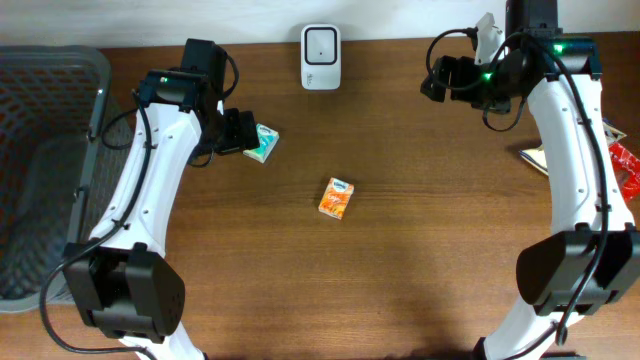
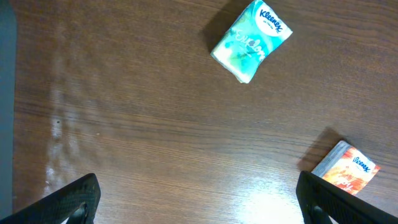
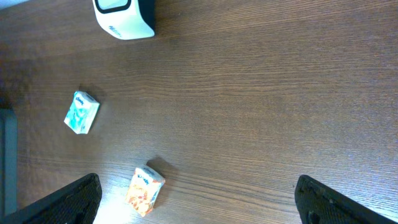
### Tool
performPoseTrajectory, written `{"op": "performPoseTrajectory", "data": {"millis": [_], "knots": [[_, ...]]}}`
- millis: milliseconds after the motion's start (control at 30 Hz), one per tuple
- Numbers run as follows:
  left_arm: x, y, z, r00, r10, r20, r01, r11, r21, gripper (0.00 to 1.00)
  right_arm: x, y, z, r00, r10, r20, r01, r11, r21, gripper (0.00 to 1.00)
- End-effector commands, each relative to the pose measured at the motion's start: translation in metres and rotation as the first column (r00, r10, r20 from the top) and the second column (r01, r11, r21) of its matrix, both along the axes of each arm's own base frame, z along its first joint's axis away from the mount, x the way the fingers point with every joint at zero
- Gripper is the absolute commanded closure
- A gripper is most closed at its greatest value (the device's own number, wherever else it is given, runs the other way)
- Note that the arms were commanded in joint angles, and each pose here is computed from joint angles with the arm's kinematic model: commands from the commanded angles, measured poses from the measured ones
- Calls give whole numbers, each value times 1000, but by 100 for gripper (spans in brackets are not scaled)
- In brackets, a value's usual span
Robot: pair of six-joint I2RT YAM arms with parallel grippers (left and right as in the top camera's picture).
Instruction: Scan the item barcode
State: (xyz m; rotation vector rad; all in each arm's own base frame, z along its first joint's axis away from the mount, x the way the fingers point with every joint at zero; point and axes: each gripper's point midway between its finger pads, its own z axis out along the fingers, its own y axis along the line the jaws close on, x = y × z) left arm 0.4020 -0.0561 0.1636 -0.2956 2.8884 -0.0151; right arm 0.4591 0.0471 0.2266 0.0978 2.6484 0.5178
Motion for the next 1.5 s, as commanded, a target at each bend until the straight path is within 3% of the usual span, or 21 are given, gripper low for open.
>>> {"op": "performPoseTrajectory", "data": {"millis": [0, 1067, 1233, 1367, 1467], "knots": [[0, -3, 8, 1000, -15, 19, 16, 1000, -13, 1, 0, 1, -1, 1000, 4, -1, -4, 1000, -7, 1], [0, -2, 8, 1000, -14, 19, 14, 1000, -11, 1, 0, 1, -1, 1000, 4, -1, -4, 1000, -7, 1], [0, -2, 8, 1000, -14, 19, 15, 1000, -10, 1, 14, 3, 8, 998, -2, 67, 2, 1000, 9, 1], [0, -2, 8, 1000, -14, 19, 15, 1000, -10, 1, -13, 42, 5, 995, 86, -41, -77, 979, 191, 1], [0, -2, 8, 1000, -14, 19, 15, 1000, -10, 1, -39, 76, -20, 974, 175, -141, -145, 968, 203, 1]]}}
